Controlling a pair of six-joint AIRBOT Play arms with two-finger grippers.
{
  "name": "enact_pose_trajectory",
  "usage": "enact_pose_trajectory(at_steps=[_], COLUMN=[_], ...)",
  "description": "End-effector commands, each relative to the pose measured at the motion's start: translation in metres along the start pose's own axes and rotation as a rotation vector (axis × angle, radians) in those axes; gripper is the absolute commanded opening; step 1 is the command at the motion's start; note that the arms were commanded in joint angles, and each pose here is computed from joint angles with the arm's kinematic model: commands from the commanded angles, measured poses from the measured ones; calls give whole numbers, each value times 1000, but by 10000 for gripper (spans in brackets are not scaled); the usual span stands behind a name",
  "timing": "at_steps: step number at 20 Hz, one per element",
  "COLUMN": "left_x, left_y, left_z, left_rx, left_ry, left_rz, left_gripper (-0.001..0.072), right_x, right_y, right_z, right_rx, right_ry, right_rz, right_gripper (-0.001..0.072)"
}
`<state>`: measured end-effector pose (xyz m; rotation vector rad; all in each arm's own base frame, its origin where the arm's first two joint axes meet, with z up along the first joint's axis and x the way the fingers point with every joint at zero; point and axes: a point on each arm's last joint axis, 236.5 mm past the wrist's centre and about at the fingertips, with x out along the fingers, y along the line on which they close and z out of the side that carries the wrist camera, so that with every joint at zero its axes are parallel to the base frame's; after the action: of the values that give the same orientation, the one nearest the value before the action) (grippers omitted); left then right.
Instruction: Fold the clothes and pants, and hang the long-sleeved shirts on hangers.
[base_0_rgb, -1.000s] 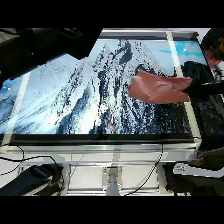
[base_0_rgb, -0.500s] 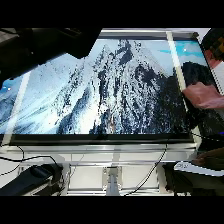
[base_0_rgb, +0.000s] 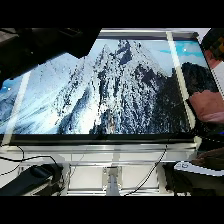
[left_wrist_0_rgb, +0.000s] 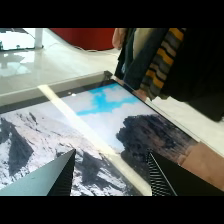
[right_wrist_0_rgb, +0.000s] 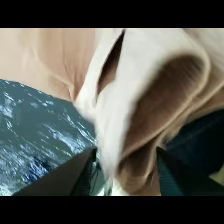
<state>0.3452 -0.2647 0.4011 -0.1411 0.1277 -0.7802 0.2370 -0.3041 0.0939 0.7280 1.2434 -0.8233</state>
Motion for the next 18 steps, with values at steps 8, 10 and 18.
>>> enact_pose_trajectory(at_steps=[8,10,18], left_x=[0,-1,-28], left_y=[1,10,57], left_z=[0,-2,18], left_rx=[3,54,151], left_ry=[0,9,-23], left_rz=[3,42,204], left_gripper=[507,505,9], right_x=[-8,-39,-220], right_y=[56,131,350], right_z=[-10,-4,-136], right_rx=[52,21,-546], right_ry=[46,24,100], right_rz=[234,574,1500], right_gripper=[427,55,18])
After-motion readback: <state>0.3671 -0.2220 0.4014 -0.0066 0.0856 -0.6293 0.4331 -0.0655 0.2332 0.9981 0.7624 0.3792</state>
